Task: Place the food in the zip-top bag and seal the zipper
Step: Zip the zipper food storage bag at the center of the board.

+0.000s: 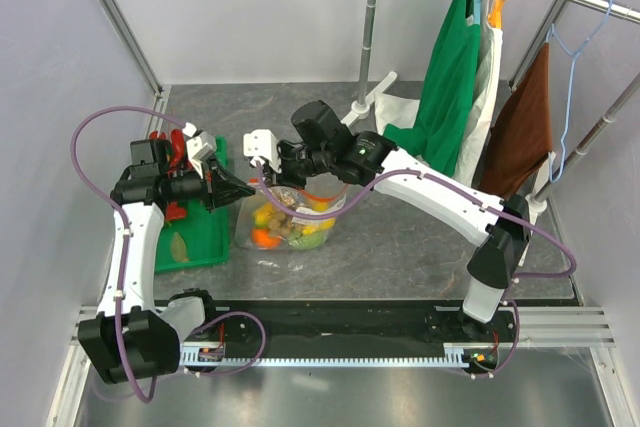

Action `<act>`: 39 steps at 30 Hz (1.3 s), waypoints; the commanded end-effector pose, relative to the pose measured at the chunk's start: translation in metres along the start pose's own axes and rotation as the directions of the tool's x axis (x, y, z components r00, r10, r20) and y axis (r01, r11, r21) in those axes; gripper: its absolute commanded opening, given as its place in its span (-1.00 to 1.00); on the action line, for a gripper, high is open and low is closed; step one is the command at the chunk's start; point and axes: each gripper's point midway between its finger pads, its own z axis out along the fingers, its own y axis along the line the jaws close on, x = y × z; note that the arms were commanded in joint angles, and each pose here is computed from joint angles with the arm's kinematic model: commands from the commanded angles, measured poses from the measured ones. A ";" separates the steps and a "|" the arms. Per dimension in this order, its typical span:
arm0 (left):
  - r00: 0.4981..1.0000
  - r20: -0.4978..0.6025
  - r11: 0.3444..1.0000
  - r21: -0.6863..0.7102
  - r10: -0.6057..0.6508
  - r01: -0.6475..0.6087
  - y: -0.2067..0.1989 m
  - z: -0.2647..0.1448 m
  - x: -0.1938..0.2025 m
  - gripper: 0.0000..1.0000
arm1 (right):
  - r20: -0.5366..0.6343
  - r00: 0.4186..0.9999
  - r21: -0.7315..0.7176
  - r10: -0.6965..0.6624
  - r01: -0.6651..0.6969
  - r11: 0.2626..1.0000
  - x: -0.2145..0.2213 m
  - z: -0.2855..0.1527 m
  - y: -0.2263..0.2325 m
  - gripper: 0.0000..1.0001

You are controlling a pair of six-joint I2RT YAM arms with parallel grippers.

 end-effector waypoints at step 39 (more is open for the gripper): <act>0.997 0.058 0.995 -0.091 0.041 -0.036 0.022 -0.016 -0.026 -0.96 | -0.365 0.911 0.126 0.191 -0.155 0.980 0.150 -0.154 0.007 -1.00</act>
